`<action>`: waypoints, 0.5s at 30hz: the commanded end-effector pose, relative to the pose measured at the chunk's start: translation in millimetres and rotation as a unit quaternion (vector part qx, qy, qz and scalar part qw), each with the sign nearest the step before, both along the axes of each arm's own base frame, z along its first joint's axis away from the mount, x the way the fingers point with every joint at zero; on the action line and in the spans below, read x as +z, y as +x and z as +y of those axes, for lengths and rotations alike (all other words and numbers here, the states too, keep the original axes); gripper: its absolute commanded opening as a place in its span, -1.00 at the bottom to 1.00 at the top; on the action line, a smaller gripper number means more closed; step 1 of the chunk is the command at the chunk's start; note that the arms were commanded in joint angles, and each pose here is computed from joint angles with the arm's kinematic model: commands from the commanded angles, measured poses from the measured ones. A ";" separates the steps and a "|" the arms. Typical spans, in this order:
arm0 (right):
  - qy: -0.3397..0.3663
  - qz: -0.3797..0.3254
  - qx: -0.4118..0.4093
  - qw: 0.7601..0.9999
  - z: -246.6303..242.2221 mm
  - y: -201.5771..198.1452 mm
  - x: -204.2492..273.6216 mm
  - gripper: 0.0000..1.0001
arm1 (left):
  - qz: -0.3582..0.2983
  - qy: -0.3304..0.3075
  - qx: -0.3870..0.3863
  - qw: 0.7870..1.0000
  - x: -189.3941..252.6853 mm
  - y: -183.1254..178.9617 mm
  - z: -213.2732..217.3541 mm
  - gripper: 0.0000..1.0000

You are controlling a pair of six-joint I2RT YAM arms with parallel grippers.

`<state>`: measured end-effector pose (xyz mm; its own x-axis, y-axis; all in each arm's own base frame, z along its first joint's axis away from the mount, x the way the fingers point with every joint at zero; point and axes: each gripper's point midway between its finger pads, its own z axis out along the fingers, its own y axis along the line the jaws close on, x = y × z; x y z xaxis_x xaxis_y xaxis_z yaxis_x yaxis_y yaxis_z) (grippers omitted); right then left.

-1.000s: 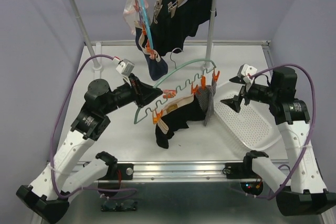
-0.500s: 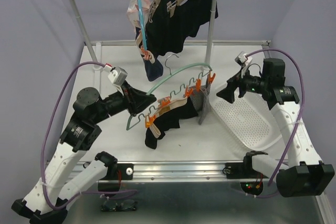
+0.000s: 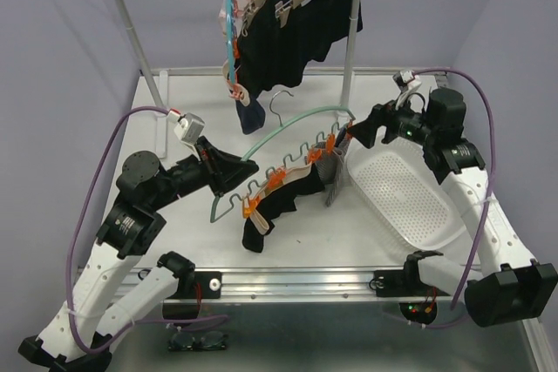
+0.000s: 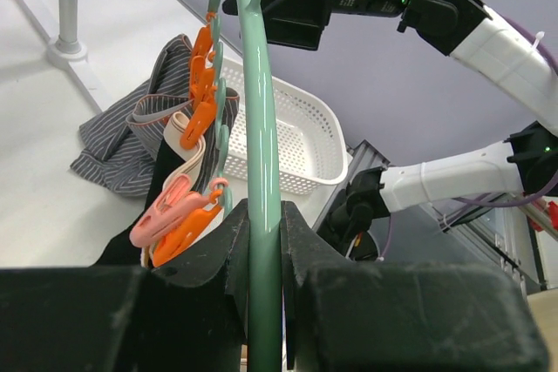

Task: Remove the underwear clipped to the hanger
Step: Remove the underwear from the hanger.

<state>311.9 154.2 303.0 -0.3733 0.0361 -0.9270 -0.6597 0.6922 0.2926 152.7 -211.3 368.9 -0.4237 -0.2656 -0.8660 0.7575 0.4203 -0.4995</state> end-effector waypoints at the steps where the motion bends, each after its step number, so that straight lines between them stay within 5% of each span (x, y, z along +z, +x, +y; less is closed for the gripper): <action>1: 0.005 -0.032 -0.062 0.998 -6.0 19.3 8.6 0.95 | -0.072 -0.061 -0.006 0.996 47.5 -9.4 2.2 -1.00; 15: -0.012 -0.040 -0.084 0.996 -4.6 27.3 -9.2 0.77 | -0.061 -0.078 -0.008 0.995 52.8 -9.1 1.0 -1.00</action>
<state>332.5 145.7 284.8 -0.3549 0.0628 -0.9328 -0.5476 0.7947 0.2619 152.1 -212.4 374.7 -0.4530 -0.3065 -0.8372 0.7377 0.3984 -0.5451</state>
